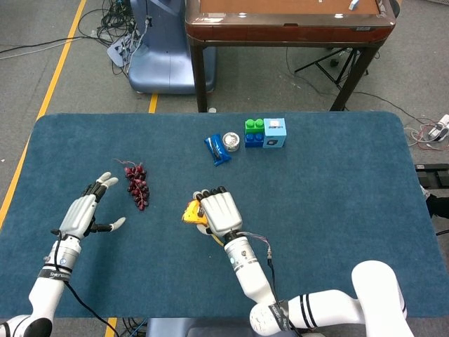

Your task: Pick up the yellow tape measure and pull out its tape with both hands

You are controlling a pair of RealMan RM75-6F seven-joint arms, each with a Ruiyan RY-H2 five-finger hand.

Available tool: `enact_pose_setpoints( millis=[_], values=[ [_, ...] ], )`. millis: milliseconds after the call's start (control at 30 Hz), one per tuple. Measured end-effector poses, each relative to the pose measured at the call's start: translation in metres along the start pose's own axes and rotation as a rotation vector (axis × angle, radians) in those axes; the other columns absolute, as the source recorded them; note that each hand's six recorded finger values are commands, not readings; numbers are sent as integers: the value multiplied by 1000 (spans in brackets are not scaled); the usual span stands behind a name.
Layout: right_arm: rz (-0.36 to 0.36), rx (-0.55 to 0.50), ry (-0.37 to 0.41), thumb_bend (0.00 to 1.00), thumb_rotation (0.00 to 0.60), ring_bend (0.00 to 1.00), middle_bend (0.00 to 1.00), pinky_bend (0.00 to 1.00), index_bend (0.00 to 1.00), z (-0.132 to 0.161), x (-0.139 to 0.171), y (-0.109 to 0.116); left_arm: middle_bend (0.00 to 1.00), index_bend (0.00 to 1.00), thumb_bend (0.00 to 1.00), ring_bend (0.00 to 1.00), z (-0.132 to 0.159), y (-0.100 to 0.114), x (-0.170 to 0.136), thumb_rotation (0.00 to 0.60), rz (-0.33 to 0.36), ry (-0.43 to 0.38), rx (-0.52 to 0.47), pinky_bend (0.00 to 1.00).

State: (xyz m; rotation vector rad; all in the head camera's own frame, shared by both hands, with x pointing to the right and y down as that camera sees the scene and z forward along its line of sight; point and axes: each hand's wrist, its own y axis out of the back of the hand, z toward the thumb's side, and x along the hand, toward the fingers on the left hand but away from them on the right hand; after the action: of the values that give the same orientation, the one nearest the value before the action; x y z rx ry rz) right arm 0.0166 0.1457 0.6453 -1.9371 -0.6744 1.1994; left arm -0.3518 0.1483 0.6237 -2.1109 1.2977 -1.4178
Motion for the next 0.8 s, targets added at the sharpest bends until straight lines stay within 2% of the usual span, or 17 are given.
enact_pose_setpoints(
  millis=[367,800],
  values=[
    [-7,-27,8,491,600,361,557,268,546,19,-8,-3,0,0,196,0,13,-17,6,600,-25,-18,-64,6],
    [-16,-38,-11,494,600,361,557,268,547,12,-11,0,0,0,196,0,34,-42,18,600,-69,-40,-101,6]
  ],
)
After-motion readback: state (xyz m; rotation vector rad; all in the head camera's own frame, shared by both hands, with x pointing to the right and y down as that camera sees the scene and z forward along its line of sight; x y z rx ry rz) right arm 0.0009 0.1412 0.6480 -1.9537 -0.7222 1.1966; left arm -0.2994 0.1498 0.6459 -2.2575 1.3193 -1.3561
